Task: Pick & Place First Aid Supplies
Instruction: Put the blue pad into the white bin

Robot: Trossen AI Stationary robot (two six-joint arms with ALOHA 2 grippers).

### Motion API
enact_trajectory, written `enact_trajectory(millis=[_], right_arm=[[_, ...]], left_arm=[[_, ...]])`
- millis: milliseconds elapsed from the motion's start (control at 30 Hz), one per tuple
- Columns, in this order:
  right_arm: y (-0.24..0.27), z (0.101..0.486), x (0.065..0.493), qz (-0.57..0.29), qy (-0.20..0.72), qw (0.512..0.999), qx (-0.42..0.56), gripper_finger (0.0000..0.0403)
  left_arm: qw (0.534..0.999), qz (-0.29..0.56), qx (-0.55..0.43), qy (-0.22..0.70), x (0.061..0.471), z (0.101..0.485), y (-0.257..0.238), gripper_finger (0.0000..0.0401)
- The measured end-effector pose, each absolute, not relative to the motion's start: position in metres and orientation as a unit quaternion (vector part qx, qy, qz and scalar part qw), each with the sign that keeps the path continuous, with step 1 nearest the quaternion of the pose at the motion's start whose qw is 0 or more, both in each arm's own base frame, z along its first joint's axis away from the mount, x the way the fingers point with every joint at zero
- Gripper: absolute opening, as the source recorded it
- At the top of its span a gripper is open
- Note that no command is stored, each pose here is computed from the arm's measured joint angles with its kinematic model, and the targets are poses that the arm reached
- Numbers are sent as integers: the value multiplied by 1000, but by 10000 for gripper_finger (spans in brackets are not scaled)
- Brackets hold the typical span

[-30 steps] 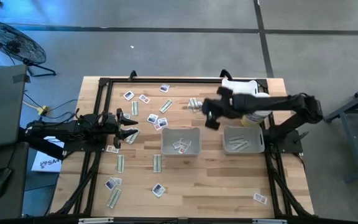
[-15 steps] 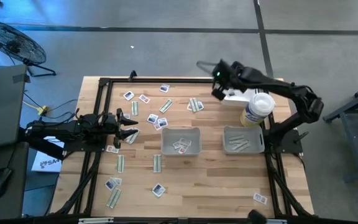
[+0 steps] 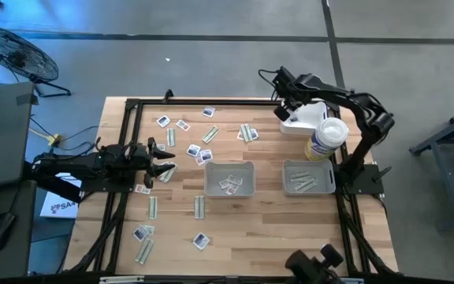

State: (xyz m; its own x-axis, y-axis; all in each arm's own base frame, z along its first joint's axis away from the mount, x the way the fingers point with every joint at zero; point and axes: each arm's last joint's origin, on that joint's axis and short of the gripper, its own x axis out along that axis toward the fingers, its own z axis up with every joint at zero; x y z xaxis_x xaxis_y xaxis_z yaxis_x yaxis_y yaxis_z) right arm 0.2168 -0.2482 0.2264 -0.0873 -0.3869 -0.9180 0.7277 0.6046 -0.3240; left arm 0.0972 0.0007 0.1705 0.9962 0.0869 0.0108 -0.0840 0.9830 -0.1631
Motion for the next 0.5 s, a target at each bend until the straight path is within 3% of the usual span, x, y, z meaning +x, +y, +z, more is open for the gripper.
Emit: enact_trajectory(millis=[500], right_arm=[[-251,212,214,-376,632,655,175,8]], left_arm=[[996,43,-81,-9,97,171,1,186]])
